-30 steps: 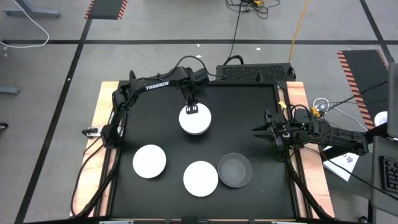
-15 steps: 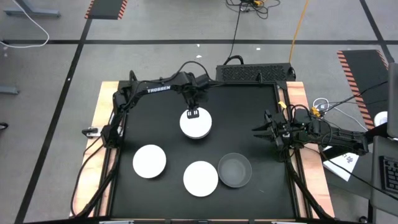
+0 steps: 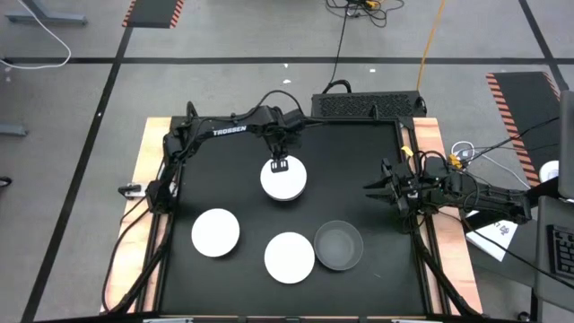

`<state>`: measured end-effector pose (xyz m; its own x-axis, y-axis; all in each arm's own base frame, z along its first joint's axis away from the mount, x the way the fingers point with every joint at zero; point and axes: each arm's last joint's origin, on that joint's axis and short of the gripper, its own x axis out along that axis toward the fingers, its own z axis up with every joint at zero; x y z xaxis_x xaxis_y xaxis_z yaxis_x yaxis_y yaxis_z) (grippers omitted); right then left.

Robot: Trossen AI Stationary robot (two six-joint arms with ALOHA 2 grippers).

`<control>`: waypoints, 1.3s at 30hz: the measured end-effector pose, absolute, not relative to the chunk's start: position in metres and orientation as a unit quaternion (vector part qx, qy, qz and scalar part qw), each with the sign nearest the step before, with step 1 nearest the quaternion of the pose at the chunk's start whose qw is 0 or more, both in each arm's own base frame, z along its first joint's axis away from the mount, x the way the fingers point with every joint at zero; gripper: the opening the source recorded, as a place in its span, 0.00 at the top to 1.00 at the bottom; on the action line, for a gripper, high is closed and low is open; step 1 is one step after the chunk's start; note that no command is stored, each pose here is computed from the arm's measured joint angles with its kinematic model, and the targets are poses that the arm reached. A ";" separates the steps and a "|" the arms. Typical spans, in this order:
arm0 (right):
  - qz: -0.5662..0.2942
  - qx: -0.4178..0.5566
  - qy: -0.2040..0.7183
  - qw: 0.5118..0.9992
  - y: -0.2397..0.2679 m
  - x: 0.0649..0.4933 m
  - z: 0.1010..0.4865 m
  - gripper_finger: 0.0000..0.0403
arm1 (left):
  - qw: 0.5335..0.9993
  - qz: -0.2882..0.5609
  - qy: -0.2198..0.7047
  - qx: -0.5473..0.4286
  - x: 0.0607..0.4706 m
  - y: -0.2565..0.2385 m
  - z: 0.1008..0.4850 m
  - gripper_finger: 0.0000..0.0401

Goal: Nest bowls inside each other
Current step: Adjust the stacked bowls

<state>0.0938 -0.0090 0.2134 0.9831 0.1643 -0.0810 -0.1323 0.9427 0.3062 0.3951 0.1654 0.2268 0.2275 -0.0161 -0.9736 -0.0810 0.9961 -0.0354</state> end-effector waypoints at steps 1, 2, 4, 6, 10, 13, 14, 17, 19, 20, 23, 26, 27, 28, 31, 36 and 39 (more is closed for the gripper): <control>0.075 0.152 0.053 0.984 -0.009 0.094 0.213 0.70 | 0.782 0.021 0.621 -0.040 0.396 0.165 0.225 0.99; 0.075 0.152 0.053 0.984 -0.009 0.094 0.213 0.70 | 0.782 0.020 0.622 -0.040 0.396 0.165 0.225 0.99; 0.075 0.152 0.053 0.984 -0.009 0.094 0.213 0.70 | 0.778 0.017 0.626 -0.042 0.398 0.165 0.220 0.99; 0.075 0.155 0.053 0.984 -0.009 0.094 0.213 0.70 | 0.776 0.016 0.630 -0.042 0.399 0.164 0.216 0.99; 0.075 0.156 0.054 0.984 -0.009 0.094 0.213 0.70 | 0.777 0.014 0.628 -0.041 0.400 0.163 0.216 0.99; 0.075 0.155 0.053 0.984 -0.009 0.094 0.213 0.70 | 0.777 0.014 0.629 -0.039 0.401 0.162 0.216 0.99; 0.075 0.155 0.054 0.984 -0.009 0.094 0.213 0.70 | 0.776 0.014 0.629 -0.040 0.400 0.162 0.216 0.99; 0.075 0.155 0.054 0.984 -0.009 0.094 0.213 0.70 | 0.773 0.012 0.633 -0.041 0.400 0.161 0.216 0.98; 0.075 0.155 0.054 0.984 -0.009 0.094 0.213 0.70 | 0.773 0.010 0.633 -0.039 0.400 0.161 0.216 0.96; 0.075 0.155 0.054 0.984 -0.009 0.094 0.213 0.70 | 0.773 0.010 0.633 -0.038 0.400 0.161 0.216 0.95; 0.075 0.155 0.054 0.984 -0.009 0.094 0.213 0.70 | 0.774 0.006 0.632 -0.040 0.400 0.160 0.216 0.91; 0.075 0.155 0.054 0.984 -0.009 0.094 0.213 0.70 | 0.777 -0.009 0.628 -0.040 0.400 0.160 0.216 0.86; 0.075 0.155 0.054 0.984 -0.009 0.094 0.213 0.70 | 0.778 -0.012 0.627 -0.040 0.401 0.159 0.216 0.85; 0.075 0.155 0.054 0.984 -0.009 0.094 0.213 0.70 | 0.780 -0.015 0.624 -0.040 0.401 0.159 0.216 0.83; 0.075 0.155 0.054 0.984 -0.009 0.094 0.213 0.70 | 0.785 -0.015 0.618 -0.041 0.402 0.159 0.216 0.77; 0.075 0.155 0.054 0.984 -0.009 0.094 0.213 0.70 | 0.792 -0.018 0.609 -0.044 0.404 0.160 0.217 0.68; 0.075 0.156 0.055 0.983 -0.009 0.094 0.213 0.70 | 0.798 -0.018 0.601 -0.046 0.406 0.160 0.217 0.62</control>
<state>0.0938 -0.0090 0.2131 0.9827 0.1651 -0.0840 -0.1311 0.9403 0.3142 0.4057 0.1602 0.2171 0.2768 -0.0849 -0.9572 -0.0263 0.9950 -0.0959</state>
